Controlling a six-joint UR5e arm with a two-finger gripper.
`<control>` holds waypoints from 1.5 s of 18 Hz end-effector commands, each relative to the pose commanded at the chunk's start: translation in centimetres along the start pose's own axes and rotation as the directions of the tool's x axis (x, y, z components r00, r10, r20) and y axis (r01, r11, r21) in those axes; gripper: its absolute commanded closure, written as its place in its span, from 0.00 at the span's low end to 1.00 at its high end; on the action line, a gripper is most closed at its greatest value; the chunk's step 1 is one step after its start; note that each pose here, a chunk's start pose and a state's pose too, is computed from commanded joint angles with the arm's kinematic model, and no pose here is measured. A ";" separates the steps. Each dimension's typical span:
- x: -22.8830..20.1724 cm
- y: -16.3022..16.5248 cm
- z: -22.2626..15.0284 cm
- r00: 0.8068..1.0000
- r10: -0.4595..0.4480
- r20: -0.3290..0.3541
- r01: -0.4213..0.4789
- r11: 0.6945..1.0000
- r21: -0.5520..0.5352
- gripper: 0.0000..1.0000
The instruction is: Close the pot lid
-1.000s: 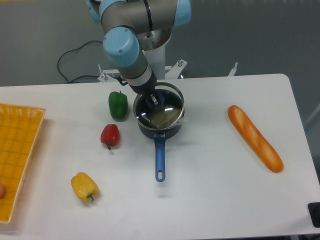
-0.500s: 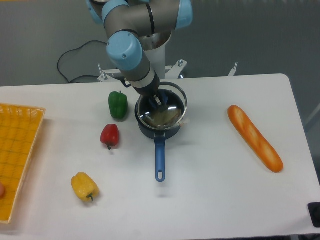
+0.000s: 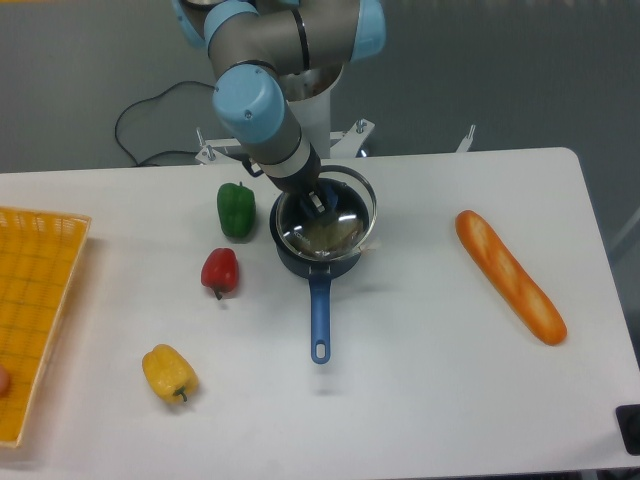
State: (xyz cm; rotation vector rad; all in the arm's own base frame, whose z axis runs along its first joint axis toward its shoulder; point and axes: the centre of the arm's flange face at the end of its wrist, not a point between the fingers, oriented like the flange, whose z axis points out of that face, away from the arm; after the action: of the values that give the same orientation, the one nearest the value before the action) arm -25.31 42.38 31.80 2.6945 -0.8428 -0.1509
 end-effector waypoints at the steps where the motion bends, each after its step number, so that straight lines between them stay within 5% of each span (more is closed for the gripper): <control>1: 0.0 0.0 0.1 1.000 -0.002 0.000 0.002 1.000 0.000 0.63; 27: 0.0 -1.7 1.6 1.000 0.001 -0.022 -0.002 1.000 -0.023 0.62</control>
State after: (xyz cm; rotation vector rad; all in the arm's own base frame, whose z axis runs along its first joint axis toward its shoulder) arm -24.73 43.29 29.78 2.6688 -0.8313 -0.1301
